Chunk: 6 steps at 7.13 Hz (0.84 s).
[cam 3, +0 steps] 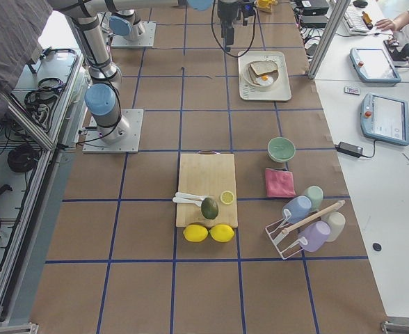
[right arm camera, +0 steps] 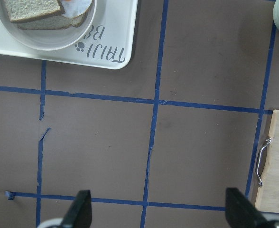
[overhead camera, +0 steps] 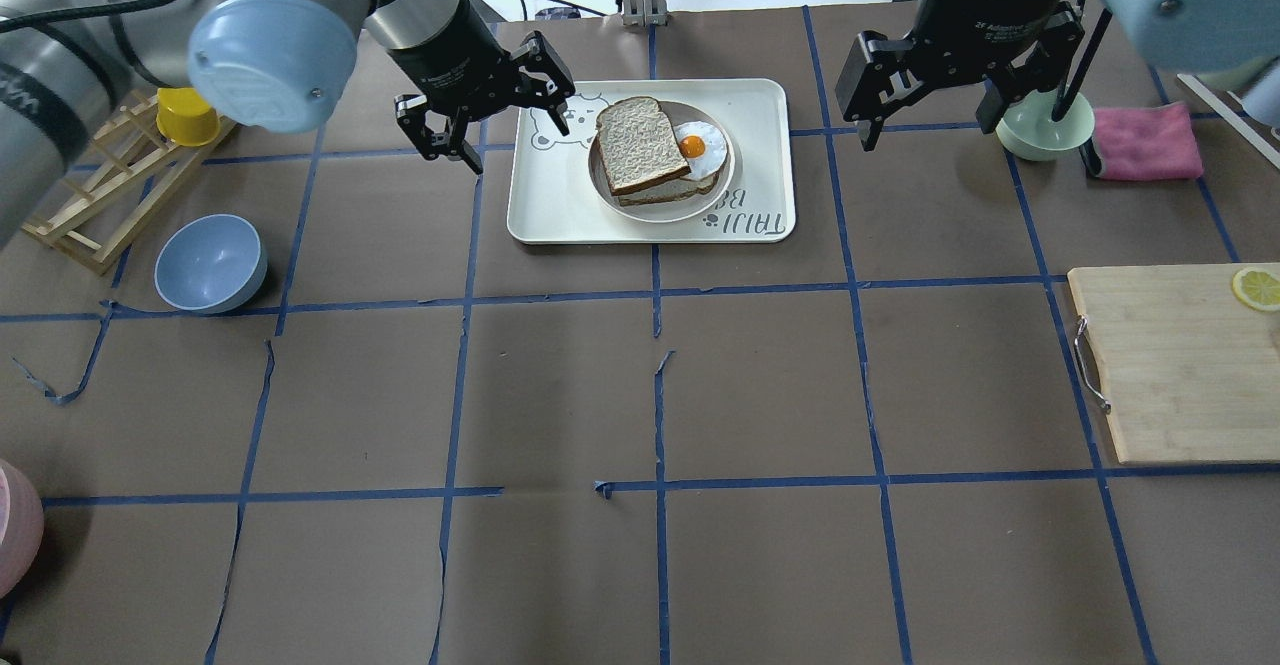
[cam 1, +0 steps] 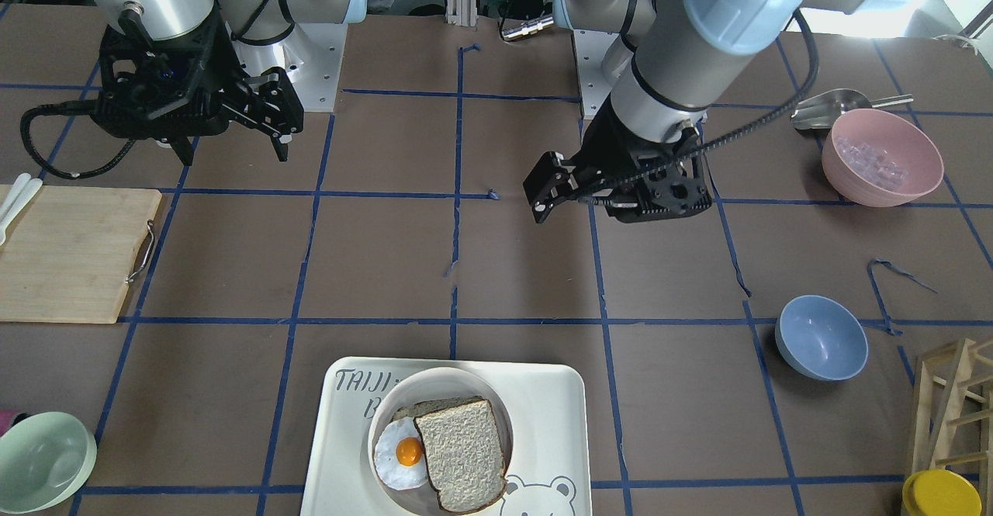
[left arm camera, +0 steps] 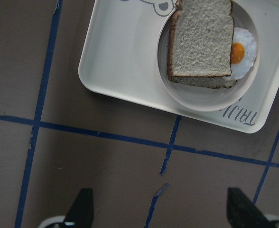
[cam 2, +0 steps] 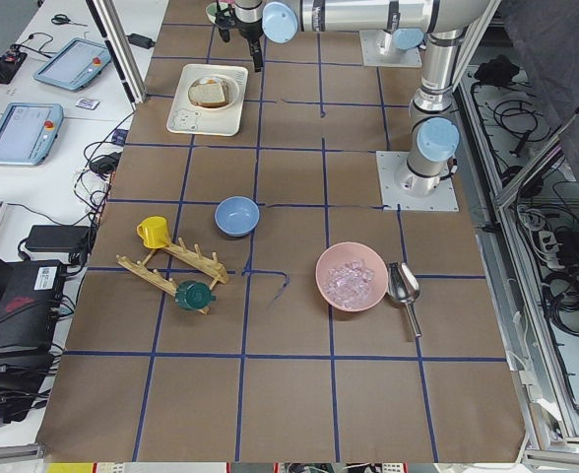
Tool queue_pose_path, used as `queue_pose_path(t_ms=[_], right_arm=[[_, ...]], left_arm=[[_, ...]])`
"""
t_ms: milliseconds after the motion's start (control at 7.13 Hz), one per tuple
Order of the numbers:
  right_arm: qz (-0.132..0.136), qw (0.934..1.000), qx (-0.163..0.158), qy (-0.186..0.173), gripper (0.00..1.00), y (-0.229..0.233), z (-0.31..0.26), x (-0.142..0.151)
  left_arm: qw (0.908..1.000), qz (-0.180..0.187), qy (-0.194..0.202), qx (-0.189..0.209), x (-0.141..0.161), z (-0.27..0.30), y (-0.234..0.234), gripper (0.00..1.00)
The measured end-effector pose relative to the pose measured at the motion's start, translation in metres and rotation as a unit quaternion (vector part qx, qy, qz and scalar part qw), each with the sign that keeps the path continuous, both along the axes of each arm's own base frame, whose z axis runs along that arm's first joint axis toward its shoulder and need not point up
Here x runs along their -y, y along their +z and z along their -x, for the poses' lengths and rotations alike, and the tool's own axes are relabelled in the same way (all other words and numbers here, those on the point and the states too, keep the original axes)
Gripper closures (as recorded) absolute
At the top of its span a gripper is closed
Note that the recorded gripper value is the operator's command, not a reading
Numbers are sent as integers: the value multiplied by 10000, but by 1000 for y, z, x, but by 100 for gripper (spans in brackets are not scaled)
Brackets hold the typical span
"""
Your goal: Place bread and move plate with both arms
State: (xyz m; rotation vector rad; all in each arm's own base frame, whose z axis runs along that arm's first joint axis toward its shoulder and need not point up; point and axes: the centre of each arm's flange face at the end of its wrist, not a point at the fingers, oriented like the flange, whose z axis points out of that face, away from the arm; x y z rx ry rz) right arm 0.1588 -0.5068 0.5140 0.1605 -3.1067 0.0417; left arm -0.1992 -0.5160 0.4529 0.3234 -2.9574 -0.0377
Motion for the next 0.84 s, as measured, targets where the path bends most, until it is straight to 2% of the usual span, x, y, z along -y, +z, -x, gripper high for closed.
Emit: queue_pose_path(t_ms=[280,561,841], right_arm=[[0,10000,5,-1,0,0,0,0],[0,10000,4,1,0,0,0,0],[0,10000,7,1,0,0,0,0]], left_arm=[[9973,130,-506,516,-37,-18,13,0],[9922,159,-933,807,-37,-37,28,0],[9916,83,-994,822,-29,-44,41,0]])
